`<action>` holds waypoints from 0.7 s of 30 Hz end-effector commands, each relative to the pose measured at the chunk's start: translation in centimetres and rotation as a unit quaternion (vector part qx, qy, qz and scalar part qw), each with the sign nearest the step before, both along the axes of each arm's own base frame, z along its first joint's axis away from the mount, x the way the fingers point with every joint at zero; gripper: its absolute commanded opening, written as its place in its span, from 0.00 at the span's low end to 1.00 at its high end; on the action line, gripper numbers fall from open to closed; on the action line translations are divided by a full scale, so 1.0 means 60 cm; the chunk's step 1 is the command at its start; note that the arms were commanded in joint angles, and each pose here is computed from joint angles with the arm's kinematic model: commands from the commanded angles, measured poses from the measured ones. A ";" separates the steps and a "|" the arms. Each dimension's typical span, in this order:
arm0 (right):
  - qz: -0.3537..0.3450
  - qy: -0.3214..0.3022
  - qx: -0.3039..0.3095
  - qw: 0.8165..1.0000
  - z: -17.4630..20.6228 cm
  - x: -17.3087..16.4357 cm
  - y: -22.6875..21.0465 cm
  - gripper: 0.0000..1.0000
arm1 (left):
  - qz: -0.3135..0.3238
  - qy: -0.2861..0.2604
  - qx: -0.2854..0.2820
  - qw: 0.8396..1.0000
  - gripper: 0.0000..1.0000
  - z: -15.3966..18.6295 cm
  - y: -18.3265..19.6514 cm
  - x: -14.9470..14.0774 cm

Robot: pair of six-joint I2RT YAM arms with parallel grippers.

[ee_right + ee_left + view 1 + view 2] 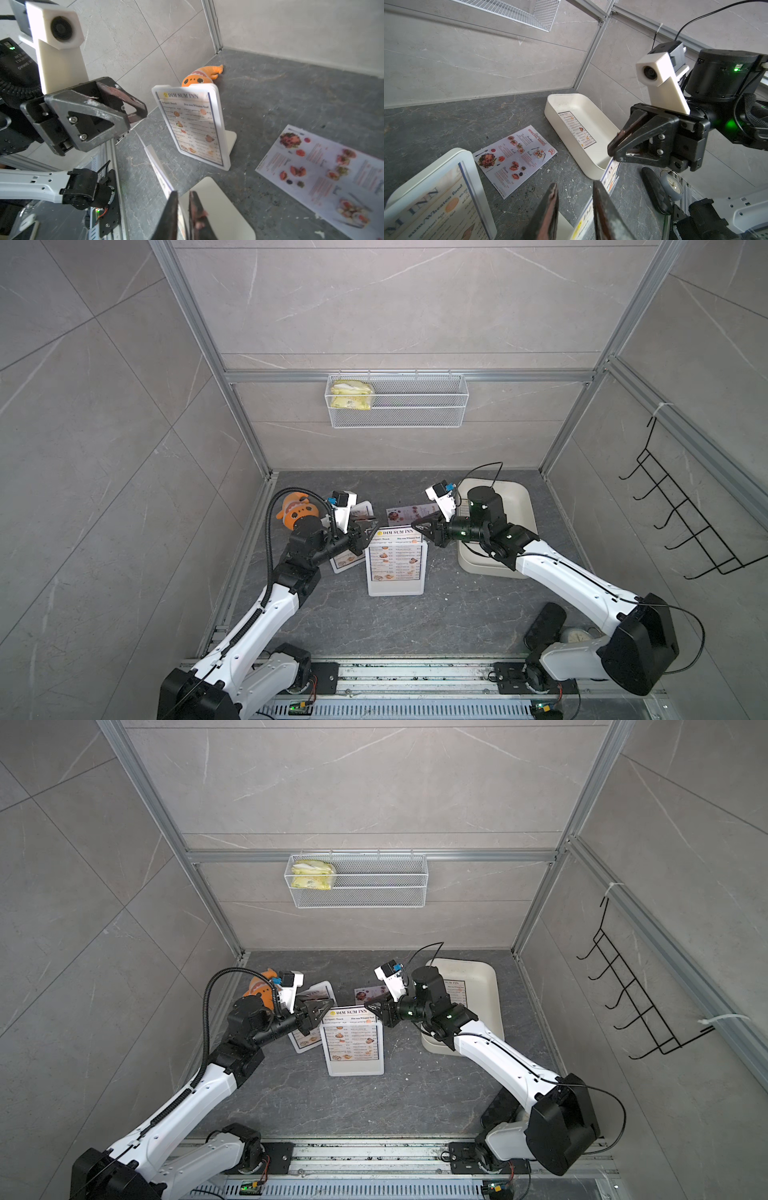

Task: Replace the menus in the menu holders
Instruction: Insert the menu into the menu holder.

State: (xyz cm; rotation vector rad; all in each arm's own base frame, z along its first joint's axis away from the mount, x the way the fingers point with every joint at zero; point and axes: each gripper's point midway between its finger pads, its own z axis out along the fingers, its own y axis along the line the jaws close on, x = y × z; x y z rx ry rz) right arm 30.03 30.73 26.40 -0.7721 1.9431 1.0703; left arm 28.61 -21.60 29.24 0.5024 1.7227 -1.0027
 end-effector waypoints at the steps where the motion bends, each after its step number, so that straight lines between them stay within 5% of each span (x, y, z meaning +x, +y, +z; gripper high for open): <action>1: 0.011 -0.011 -0.011 1.000 -0.010 -0.019 -0.005 0.11 | -0.027 -0.011 -0.017 0.999 0.30 0.016 -0.008 -0.017; 7: 0.007 -0.007 -0.039 0.999 -0.034 -0.027 -0.017 0.16 | -0.033 0.003 -0.017 0.999 0.29 0.002 -0.009 -0.024; 13: 0.015 -0.027 -0.007 0.999 0.014 -0.030 -0.010 0.34 | -0.008 -0.016 -0.006 1.000 0.30 0.022 0.004 -0.024; 21: -0.002 -0.037 -0.035 0.999 0.025 -0.014 0.014 0.28 | 0.070 -0.044 0.009 0.997 0.30 0.055 0.047 -0.022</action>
